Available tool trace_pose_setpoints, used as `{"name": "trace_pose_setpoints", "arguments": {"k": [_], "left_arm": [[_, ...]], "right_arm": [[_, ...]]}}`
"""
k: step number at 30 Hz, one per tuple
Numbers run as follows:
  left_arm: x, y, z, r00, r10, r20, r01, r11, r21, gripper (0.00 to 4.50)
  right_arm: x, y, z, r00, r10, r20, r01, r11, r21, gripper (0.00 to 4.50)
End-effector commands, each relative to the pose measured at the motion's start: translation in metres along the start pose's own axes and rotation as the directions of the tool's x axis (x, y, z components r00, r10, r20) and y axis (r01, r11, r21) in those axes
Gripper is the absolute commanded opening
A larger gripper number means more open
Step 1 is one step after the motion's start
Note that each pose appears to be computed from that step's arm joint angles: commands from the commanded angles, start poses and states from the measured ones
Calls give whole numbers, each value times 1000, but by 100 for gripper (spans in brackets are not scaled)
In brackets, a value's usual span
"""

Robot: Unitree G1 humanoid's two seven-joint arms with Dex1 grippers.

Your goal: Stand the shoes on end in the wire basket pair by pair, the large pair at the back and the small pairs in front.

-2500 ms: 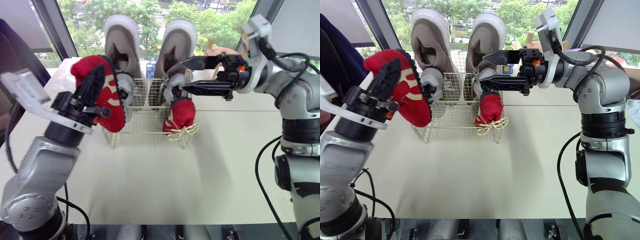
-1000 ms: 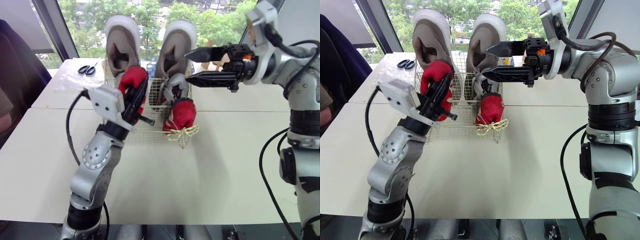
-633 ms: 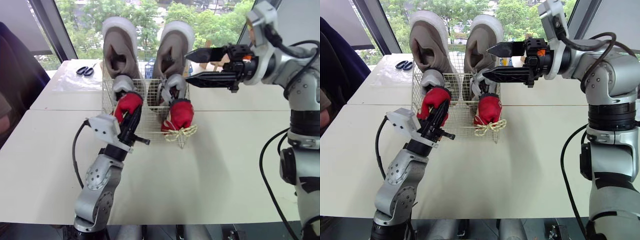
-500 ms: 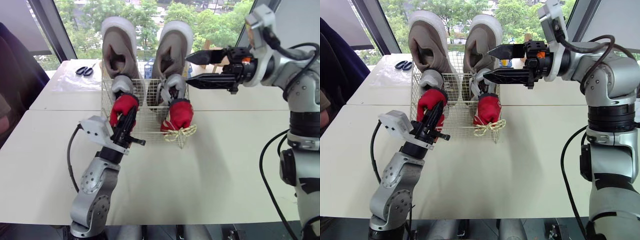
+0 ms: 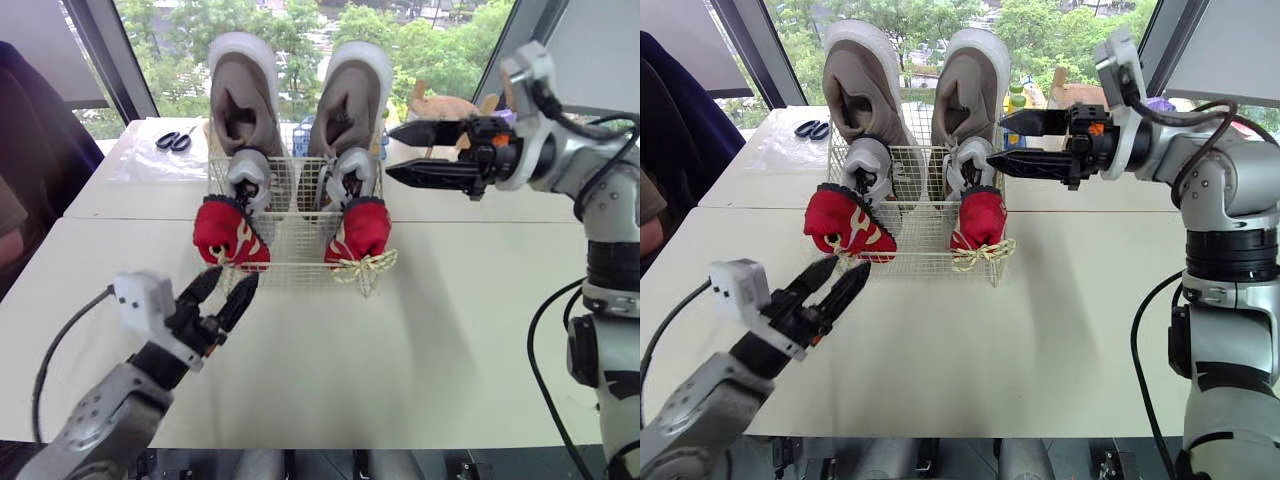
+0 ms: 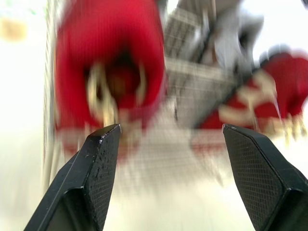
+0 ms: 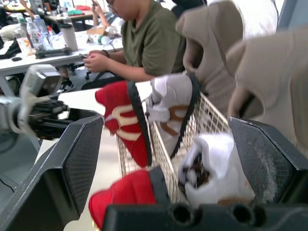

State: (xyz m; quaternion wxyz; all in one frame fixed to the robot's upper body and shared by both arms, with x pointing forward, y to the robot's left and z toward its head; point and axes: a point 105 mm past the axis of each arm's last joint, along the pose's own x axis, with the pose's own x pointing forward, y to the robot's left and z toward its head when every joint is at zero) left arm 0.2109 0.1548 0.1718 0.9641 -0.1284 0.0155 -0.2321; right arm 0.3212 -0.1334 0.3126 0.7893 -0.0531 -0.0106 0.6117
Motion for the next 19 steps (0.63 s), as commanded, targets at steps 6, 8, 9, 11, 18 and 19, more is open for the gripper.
{"name": "trace_pose_setpoints", "arguments": {"k": [6,8,9,11,18,19], "left_arm": [[-37,10,-17,984,-9,-180,9,1000,-1,342],[-43,9,-24,972,-33,-232,33,999,-8,342],[-46,8,-28,965,-54,-258,50,999,-21,342],[-47,7,-37,944,-95,-316,97,995,-9,342],[-40,7,-43,928,-159,-337,157,987,-32,342],[-40,8,-44,922,-162,-351,159,987,-39,342]], "right_arm": [[-58,-8,-42,973,-221,-61,227,967,119,450],[-69,-5,-54,965,-253,-72,262,951,165,450],[-73,-4,-61,960,-267,-88,279,944,179,450],[-77,-1,-80,943,-284,-175,313,935,169,450],[-72,16,-134,885,-230,-406,308,941,138,450],[-71,17,-136,885,-227,-406,305,942,139,450]]}}
